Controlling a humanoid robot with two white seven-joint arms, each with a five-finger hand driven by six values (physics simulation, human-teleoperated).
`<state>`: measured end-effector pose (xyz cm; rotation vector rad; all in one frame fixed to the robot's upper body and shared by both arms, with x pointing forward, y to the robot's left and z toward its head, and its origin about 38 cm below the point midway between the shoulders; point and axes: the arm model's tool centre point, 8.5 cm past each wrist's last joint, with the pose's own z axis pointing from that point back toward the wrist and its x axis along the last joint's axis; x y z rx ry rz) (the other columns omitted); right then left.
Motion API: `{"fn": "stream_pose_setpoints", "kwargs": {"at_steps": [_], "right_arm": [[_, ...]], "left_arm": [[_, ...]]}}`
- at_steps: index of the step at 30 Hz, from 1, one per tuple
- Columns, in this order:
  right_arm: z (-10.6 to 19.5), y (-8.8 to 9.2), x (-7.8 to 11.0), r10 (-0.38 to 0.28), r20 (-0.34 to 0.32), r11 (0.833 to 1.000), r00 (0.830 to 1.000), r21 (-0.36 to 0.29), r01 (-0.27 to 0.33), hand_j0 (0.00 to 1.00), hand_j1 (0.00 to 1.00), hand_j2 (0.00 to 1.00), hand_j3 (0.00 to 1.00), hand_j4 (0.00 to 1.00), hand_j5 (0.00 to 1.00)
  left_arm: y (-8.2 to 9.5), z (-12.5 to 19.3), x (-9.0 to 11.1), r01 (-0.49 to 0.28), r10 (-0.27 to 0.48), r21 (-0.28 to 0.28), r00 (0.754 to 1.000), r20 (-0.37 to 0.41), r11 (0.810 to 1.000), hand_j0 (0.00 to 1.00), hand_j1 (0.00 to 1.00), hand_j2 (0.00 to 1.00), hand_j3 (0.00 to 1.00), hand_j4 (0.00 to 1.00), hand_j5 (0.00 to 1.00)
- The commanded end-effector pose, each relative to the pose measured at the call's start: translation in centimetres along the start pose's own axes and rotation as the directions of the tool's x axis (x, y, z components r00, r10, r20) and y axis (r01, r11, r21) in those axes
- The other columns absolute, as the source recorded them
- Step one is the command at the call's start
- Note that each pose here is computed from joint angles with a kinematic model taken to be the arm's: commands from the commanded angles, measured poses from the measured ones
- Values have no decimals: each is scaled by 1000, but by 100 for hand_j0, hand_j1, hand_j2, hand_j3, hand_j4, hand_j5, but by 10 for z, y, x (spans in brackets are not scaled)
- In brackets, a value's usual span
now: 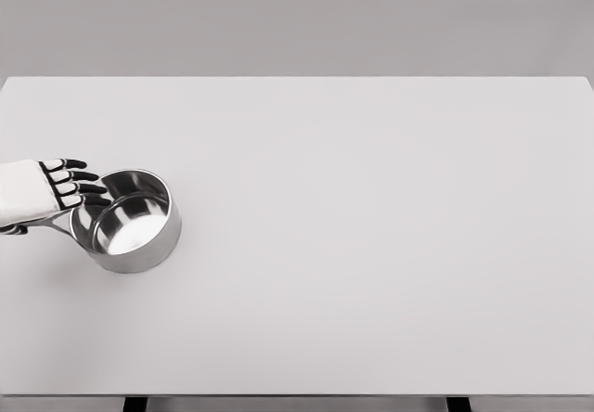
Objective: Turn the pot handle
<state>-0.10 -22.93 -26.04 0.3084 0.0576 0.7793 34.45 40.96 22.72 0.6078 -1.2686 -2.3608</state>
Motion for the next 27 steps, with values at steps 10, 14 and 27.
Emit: {"fn": "stream_pose_setpoints", "kwargs": {"at_steps": [10,14,27], "right_arm": [[0,0,0,0,0,1000,1000,-1,0,100,100,100,100,100,100],[0,0,0,0,0,1000,1000,1,0,100,100,100,100,100,100],[0,0,0,-1,-1,1000,1000,0,1,100,100,100,100,100,100]], "left_arm": [[4,2,-2,8,-8,15,1000,-7,1000,100,100,100,100,100,100],[16,8,-8,-32,34,69,999,-33,997,100,100,100,100,100,100],[91,-22,-73,-166,214,374,973,-88,912,100,100,100,100,100,100]]}}
